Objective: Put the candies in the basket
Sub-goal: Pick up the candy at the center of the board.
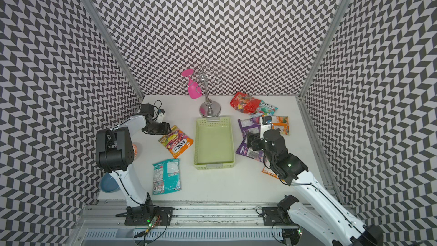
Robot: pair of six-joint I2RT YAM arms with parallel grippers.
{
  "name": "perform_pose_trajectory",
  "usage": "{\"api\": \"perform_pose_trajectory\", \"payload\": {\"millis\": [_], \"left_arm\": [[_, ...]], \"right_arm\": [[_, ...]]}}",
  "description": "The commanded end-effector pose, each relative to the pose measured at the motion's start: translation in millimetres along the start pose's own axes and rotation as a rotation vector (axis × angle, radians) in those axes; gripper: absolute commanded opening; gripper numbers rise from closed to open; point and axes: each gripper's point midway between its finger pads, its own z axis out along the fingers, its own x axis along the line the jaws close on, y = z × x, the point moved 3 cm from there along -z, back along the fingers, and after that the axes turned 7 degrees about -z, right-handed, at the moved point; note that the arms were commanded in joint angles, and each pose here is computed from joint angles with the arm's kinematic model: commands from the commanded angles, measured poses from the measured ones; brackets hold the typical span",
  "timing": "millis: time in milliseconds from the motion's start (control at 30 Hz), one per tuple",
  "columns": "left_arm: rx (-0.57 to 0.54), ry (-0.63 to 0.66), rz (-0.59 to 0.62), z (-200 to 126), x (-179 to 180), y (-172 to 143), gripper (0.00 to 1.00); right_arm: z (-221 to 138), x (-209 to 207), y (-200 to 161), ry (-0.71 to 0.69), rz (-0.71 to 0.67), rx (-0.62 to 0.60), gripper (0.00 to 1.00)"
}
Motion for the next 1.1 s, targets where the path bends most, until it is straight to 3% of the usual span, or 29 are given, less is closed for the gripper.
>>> {"api": "perform_pose_trajectory", "payload": {"millis": [0,167,267,400,600,1067], "left_arm": [[0.025,-0.05,0.013,3.3,-8.1,-2.3,0.64],[0.065,-0.059,0.001,13.8,-6.5,-8.8,0.58],[0.083,-0.059,-0.007,19.1,-4.2,-11.0,0.5],[0.066,-0.05,-0.009,12.5,-4.0,-6.8,0.35],[0.014,-0.038,-0.006,-5.6,-6.6,1.8,0.0],[-0.207,-0.071,0.004,-89.5,-33.0,28.2,0.0]], "right_arm": [[-1.4,-2.2,9.1,-0.011,0.002,-0.051,0.94],[-1.3,-3.1,8.9,-0.018,0.004,-0.05,0.94],[-1.4,-2.3,10.2,-0.012,0.001,-0.056,0.94],[-0.7,-2.5,8.1,-0.015,0.004,-0.049,0.94],[1.0,-2.5,7.4,-0.017,0.002,-0.046,0.94],[4.2,-2.7,4.3,-0.022,-0.002,-0.034,0.94]]}}
